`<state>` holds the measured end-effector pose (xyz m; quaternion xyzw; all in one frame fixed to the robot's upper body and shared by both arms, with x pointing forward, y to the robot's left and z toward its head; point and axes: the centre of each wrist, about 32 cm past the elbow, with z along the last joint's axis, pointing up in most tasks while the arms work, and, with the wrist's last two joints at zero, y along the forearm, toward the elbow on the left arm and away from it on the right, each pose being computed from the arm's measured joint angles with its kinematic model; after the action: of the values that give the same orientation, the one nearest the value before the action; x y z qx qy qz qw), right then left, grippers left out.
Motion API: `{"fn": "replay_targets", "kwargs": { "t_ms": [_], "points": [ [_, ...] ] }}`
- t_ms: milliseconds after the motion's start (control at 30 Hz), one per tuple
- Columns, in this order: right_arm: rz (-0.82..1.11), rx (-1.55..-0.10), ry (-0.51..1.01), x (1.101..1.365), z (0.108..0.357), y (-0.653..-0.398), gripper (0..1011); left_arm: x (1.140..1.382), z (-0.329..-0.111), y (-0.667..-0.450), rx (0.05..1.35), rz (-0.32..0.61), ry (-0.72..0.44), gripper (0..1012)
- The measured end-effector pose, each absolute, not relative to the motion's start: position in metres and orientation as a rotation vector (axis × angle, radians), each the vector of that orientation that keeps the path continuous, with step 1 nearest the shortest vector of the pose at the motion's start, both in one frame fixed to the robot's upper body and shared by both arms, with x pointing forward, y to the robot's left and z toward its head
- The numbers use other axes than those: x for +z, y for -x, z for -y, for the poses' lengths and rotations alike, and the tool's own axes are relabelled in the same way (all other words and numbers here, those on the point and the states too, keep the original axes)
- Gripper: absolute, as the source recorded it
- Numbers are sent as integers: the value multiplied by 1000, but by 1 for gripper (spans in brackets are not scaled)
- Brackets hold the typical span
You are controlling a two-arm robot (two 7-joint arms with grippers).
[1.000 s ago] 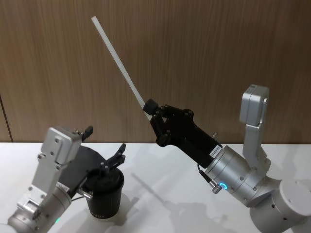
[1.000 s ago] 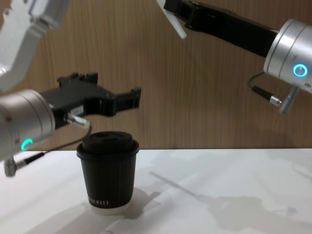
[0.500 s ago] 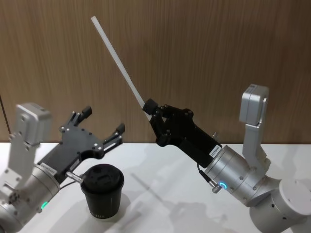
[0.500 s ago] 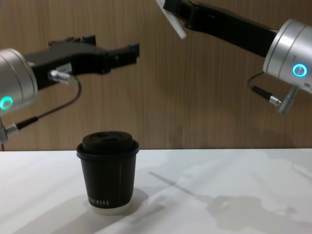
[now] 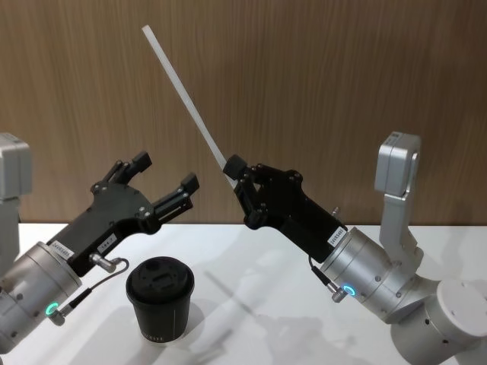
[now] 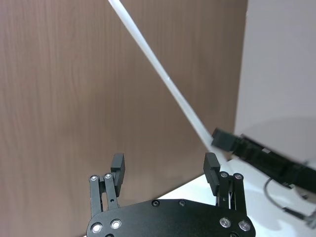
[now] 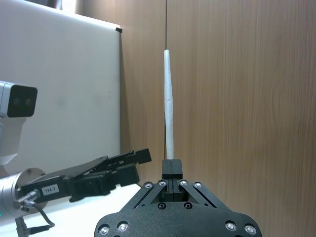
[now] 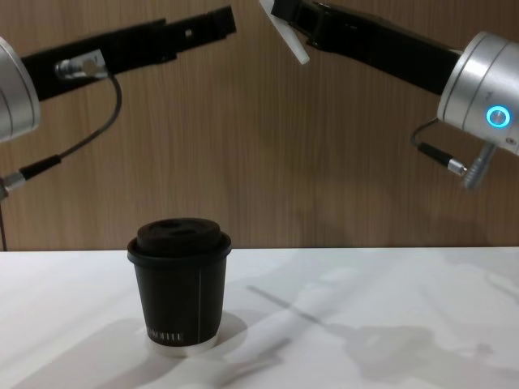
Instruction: Pick up the straw with one hand, pass it to the other hand, and insert it into the cup.
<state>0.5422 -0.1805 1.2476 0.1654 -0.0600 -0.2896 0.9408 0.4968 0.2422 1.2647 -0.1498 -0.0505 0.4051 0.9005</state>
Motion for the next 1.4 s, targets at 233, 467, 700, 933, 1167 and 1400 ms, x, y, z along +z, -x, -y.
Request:
{"fn": "replay_targets", "kwargs": {
  "t_ms": [233, 467, 700, 933, 1167, 1400],
  "points": [
    [122, -591, -338, 1248, 181, -542, 0, 1267, -246, -499, 759, 34, 382, 1000],
    [122, -591, -337, 1248, 181, -542, 0, 1265, -247, -503, 697, -16, 448, 999],
    [122, -591, -338, 1248, 181, -542, 0, 1261, -246, -507, 647, -57, 522, 1000],
    [122, -591, -338, 1248, 181, -542, 0, 1258, -244, -513, 610, -98, 594, 1000],
    [122, -591, -337, 1248, 181, -542, 0, 1256, -239, -520, 580, -134, 651, 1000],
    [122, -591, -337, 1248, 181, -542, 0, 1256, -234, -528, 556, -160, 689, 1000]
  ]
}}
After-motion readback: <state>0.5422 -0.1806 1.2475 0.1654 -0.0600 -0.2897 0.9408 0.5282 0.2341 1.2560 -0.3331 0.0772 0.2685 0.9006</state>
